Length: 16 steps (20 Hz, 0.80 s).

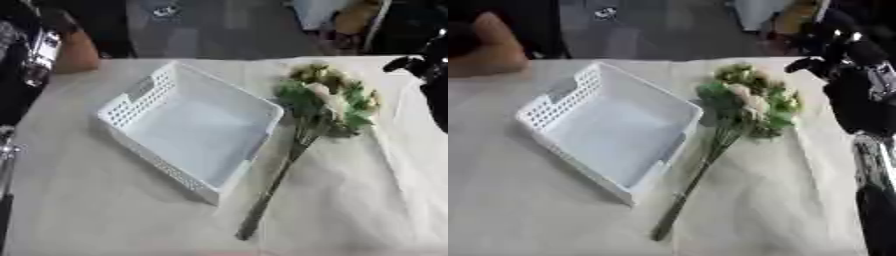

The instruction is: Pick up objects on the table and place them in the box.

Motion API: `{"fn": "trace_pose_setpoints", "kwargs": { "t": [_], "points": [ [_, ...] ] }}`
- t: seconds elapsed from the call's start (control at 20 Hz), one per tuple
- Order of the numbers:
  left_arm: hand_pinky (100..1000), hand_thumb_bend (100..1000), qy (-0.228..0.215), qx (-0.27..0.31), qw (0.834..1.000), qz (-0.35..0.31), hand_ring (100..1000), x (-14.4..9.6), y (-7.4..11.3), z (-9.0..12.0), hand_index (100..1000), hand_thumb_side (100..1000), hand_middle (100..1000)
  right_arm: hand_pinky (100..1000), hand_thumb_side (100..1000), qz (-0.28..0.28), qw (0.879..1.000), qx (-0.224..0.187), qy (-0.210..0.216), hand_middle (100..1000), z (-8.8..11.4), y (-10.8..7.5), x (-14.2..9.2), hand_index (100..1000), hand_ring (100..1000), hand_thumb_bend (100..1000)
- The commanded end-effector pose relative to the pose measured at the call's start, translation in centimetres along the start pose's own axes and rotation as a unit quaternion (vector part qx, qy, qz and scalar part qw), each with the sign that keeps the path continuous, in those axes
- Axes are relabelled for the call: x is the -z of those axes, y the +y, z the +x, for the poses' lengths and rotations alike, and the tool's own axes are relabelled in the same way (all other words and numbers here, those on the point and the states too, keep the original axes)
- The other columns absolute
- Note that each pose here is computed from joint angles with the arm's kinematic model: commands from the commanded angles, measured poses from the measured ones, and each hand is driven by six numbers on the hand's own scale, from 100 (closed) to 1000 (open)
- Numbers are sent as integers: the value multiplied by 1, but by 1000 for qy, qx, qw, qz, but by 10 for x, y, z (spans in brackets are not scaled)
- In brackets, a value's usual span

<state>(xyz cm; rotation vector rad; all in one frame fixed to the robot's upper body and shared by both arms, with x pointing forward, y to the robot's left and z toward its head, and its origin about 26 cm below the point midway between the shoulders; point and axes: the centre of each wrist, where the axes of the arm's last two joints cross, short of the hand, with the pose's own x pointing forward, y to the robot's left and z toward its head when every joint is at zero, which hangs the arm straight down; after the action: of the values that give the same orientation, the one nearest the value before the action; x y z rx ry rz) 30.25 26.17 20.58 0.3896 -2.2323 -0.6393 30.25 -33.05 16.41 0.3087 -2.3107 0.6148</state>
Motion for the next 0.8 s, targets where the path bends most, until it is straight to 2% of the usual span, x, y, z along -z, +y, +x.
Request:
{"fn": "trace_pose_setpoints", "kwargs": {
  "t": [0.05, 0.5, 0.6, 0.7, 0.8],
  "points": [
    [778, 100, -13, 13, 1000, 0, 1000, 3, 6, 6, 1000, 869, 1000, 664, 925, 2, 1000, -14, -13, 854, 8, -4, 7, 1000, 853, 100],
    [778, 100, -13, 14, 1000, -1, 1000, 3, 6, 6, 1000, 863, 1000, 664, 932, -1, 1000, -17, -12, 855, 9, -5, 6, 1000, 853, 100],
    [777, 100, -13, 14, 1000, -1, 1000, 3, 6, 6, 1000, 868, 1000, 670, 909, -1, 1000, -24, -11, 855, 10, -7, 6, 1000, 854, 100],
    [777, 100, -9, 15, 1000, 2, 1000, 2, 6, 5, 1000, 871, 1000, 683, 847, 9, 999, -49, -4, 858, 13, -13, 6, 1000, 857, 100],
    [778, 100, -6, 19, 1000, 1, 1000, 1, 7, 4, 1000, 869, 1000, 710, 777, 47, 992, -114, 13, 865, 25, -26, 3, 999, 868, 100]
  ]
}}
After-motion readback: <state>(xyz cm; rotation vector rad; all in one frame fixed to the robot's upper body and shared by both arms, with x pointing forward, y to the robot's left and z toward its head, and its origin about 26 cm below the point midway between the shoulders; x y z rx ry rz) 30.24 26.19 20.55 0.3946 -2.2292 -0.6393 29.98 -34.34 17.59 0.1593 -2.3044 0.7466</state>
